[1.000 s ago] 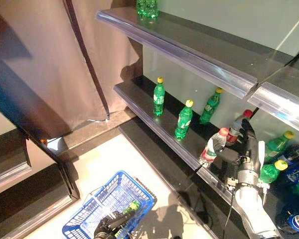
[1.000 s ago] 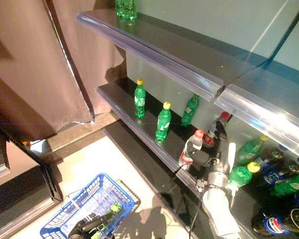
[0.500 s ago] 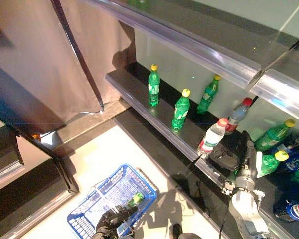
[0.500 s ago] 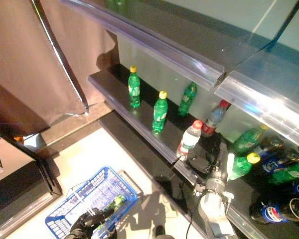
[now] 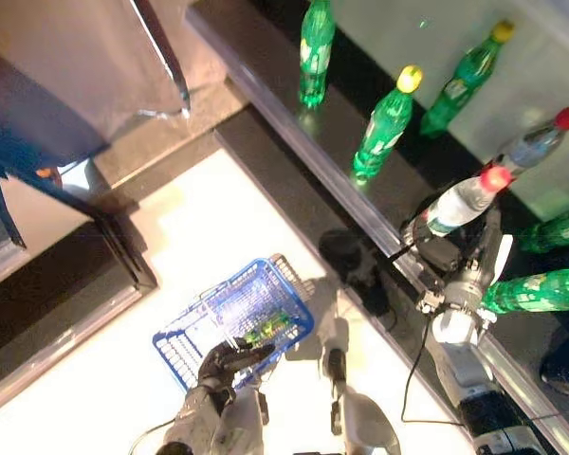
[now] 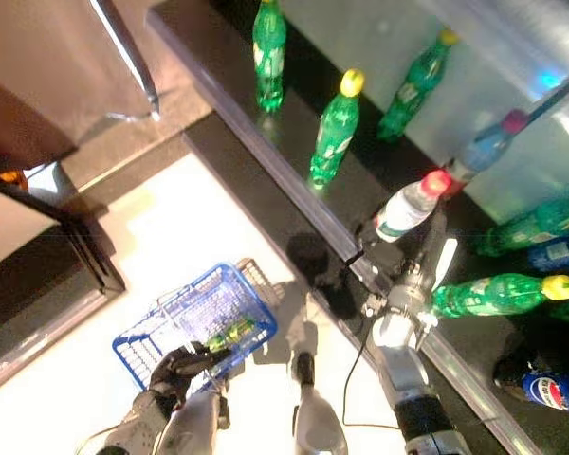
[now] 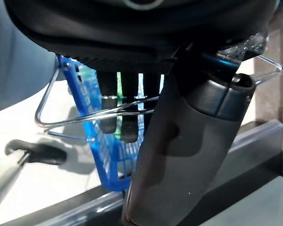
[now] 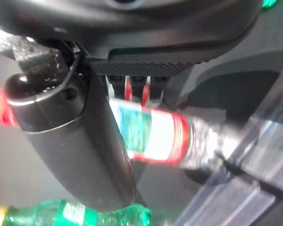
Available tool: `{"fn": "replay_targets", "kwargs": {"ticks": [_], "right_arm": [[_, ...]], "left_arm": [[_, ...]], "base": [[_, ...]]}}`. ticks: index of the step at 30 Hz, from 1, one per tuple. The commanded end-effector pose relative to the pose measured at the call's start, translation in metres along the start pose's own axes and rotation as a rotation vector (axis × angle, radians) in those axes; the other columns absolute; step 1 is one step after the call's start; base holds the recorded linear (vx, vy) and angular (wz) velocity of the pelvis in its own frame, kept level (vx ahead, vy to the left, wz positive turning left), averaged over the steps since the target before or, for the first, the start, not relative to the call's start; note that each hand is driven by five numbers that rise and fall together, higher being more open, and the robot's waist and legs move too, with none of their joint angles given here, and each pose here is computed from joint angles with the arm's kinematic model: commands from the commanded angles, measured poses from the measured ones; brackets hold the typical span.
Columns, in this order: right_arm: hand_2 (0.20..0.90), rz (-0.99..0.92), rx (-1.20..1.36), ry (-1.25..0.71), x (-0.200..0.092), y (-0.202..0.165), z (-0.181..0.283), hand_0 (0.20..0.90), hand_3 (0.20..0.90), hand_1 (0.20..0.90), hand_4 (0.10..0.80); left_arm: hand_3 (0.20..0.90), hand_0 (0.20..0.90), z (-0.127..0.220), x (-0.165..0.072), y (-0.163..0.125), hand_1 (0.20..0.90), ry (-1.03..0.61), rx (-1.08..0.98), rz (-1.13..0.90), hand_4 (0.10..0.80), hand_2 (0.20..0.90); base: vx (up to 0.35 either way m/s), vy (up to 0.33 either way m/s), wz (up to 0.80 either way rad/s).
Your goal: Pick up the drink and place into the basket.
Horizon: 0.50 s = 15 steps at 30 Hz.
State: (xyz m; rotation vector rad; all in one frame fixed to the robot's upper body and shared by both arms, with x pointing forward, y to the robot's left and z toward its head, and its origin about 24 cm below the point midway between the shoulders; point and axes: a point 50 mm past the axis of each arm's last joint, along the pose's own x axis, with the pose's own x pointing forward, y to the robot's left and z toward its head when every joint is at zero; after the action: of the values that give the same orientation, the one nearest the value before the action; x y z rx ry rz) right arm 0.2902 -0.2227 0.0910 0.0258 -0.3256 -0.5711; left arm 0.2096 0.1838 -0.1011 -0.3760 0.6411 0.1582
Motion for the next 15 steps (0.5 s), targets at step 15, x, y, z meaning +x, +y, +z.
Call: {"fn": "replay_targets", "kwargs": {"ticks": [15], "right_arm": [[0.9,-0.092,0.265,-0.253,0.073,0.002,0.082,0.9,0.9,0.9,0.8]], "left_arm": [[0.2,0.3,0.026,0.001,-0.011,0.3,-0.133,0.019,-0.082,0.1,0.3]], "base": [[-0.044,-0.001,0.0]]}}
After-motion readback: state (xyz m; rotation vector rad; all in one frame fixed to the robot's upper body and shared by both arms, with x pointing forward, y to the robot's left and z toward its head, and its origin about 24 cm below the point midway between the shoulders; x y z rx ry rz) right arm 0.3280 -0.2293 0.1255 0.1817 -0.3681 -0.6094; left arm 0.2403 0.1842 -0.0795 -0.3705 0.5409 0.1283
